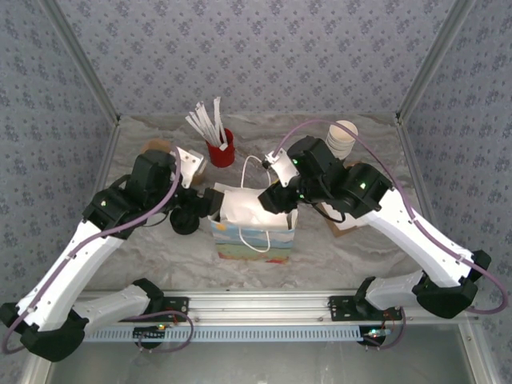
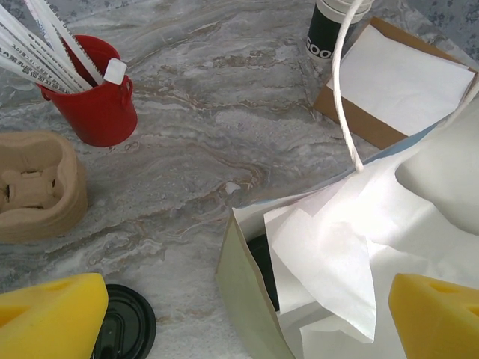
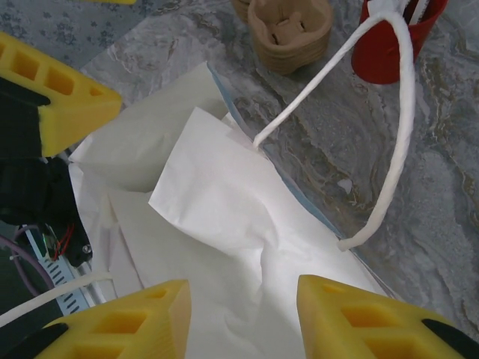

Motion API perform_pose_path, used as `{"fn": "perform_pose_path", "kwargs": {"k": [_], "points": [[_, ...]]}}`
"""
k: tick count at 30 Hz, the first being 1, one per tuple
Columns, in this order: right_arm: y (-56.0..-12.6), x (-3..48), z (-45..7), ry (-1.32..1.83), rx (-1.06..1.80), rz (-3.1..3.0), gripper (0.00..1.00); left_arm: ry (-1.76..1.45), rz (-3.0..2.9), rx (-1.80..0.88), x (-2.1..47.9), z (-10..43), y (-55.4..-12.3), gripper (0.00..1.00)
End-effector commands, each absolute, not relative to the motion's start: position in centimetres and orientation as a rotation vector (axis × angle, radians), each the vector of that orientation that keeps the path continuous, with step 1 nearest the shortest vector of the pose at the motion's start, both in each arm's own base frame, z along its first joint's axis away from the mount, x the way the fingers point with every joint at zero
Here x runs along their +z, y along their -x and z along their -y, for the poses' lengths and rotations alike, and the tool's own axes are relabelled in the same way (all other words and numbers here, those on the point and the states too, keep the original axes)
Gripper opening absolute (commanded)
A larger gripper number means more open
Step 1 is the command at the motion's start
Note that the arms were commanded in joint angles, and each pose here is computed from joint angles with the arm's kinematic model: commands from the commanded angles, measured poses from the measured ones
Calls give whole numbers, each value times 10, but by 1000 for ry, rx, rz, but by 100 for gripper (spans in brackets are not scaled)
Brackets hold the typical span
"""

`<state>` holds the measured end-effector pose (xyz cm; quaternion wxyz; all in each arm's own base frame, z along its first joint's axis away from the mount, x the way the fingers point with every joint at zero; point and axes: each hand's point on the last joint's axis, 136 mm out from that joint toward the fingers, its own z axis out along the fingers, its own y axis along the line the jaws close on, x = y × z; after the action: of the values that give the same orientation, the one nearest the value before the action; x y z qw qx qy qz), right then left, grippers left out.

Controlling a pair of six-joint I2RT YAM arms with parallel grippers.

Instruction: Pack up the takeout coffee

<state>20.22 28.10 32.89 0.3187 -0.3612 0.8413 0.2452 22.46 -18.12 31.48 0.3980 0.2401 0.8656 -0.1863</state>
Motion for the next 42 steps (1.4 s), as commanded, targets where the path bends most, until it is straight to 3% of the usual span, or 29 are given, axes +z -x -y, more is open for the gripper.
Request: {"fn": "perform_pose_path", "kwargs": {"k": [1, 5, 9, 11, 16, 22, 27, 32, 42], "points": [[-199, 323, -277, 893, 712, -2248, 44, -572, -2132, -477, 331, 182, -233, 97], [-215, 338, -245, 705, 672, -2186, 46, -435, -2081, -359, 344, 162, -250, 98], [-252, 338, -173, 310, 469, -2184, 52, -154, -1993, -260, 351, 117, -280, 99], [-266, 328, -136, 159, 374, -2181, 59, -18, -1974, -227, 345, 92, -294, 99], [-298, 278, -59, -155, 142, -2197, 88, 257, -1913, -96, 311, 28, -328, 99], [-327, 229, 15, -346, -106, -2041, 99, 406, -1839, 43, 249, -29, -339, 99], [-329, 182, 48, -359, -219, -1948, 100, 547, -1850, 65, 193, -63, -329, 99], [-334, 135, 68, -403, -202, -1936, 100, 479, -1868, 130, 154, -68, -329, 99], [-361, 114, 55, -257, -140, -1876, 100, 297, -1837, 92, 124, -51, -352, 99]]}}
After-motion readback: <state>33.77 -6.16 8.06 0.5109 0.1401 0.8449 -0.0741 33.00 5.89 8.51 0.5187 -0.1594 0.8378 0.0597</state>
